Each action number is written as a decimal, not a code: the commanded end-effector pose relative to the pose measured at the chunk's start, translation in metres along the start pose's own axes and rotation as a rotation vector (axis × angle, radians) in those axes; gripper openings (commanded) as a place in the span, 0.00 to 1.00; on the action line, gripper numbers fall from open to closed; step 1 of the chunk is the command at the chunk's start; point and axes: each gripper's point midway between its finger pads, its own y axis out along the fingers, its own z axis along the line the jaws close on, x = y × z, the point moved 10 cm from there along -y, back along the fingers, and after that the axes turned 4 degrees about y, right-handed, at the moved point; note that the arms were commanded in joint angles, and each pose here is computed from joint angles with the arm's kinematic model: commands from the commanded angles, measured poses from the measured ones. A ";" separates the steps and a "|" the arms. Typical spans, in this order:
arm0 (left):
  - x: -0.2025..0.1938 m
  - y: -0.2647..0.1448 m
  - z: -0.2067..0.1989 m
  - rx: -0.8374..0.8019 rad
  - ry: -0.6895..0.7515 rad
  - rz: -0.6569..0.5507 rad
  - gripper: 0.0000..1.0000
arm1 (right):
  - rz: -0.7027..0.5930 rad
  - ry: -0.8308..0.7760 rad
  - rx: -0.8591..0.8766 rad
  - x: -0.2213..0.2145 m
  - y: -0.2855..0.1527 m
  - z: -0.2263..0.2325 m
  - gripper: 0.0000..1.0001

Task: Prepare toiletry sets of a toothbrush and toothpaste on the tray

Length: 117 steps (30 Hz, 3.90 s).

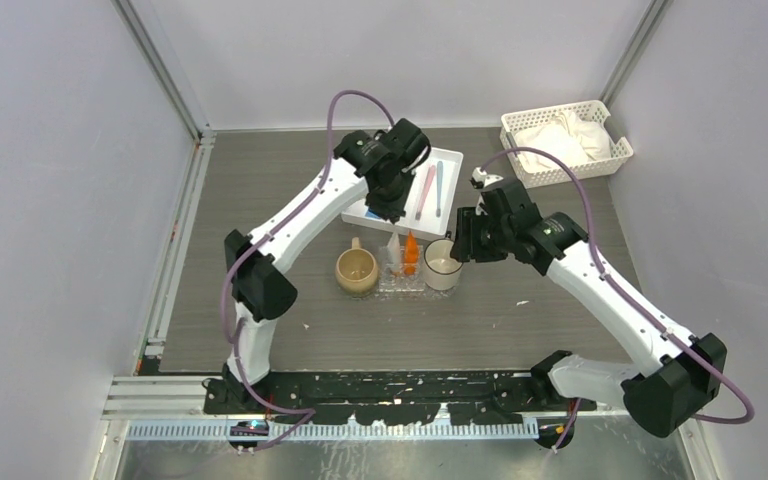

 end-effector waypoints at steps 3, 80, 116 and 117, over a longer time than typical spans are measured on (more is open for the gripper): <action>0.006 -0.062 0.026 0.024 -0.052 -0.363 0.36 | -0.103 0.020 -0.046 0.035 -0.001 0.011 0.60; -0.024 0.052 0.123 -0.125 -0.310 -0.297 0.34 | -0.179 0.137 -0.134 0.234 0.063 -0.019 0.02; -0.079 0.047 0.114 -0.207 -0.328 -0.282 0.35 | 0.549 0.168 -0.020 0.023 0.010 0.021 0.01; -0.079 0.048 0.114 -0.205 -0.327 -0.279 0.35 | 0.557 0.173 -0.020 0.025 0.017 0.021 0.01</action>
